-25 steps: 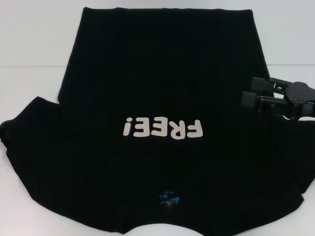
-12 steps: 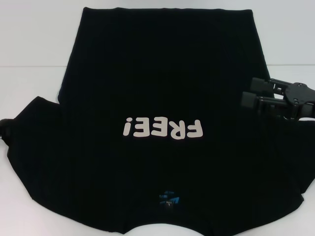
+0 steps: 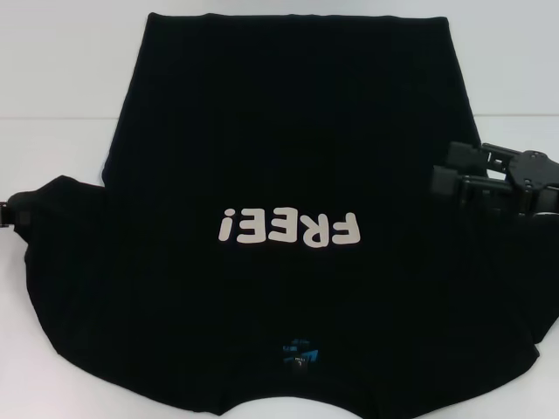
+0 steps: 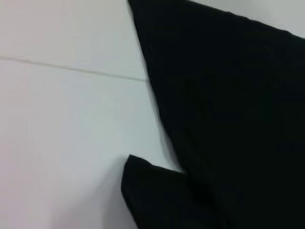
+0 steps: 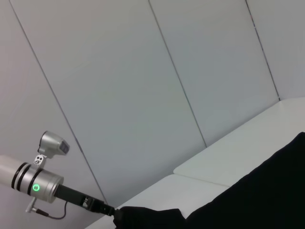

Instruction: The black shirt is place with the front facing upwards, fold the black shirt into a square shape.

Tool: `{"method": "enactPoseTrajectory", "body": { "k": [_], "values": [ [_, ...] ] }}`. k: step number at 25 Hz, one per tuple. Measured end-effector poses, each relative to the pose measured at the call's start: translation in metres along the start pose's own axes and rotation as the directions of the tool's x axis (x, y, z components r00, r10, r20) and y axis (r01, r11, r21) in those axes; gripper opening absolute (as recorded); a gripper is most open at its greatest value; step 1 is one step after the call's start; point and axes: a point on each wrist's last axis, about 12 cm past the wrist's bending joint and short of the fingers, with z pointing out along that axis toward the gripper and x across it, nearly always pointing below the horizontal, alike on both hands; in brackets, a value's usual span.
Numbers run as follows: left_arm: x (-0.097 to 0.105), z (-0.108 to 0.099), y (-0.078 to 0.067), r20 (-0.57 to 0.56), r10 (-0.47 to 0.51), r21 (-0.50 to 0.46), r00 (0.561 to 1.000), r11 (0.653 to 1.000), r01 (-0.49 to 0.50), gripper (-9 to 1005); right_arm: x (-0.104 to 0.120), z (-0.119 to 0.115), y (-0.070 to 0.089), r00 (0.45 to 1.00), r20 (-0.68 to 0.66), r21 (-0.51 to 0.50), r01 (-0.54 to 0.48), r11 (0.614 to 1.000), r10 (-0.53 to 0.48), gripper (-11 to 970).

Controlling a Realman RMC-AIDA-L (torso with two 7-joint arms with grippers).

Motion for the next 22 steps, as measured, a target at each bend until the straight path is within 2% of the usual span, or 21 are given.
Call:
{"method": "enactPoseTrajectory", "body": {
  "k": [12, 22],
  "values": [
    [-0.0076, 0.0015, 0.0034, 0.030, 0.016, -0.052, 0.999, 0.999, -0.014, 40, 0.0036, -0.0030, 0.0007, 1.000, 0.000, 0.004, -0.012, 1.000, 0.012, 890],
    [0.0013, 0.0001, 0.0072, 0.022, -0.012, -0.055, 1.000, 0.998, 0.013, 48, 0.0039, -0.0035, 0.0003, 1.000, 0.000, 0.009, -0.014, 1.000, 0.014, 889]
  ]
}}
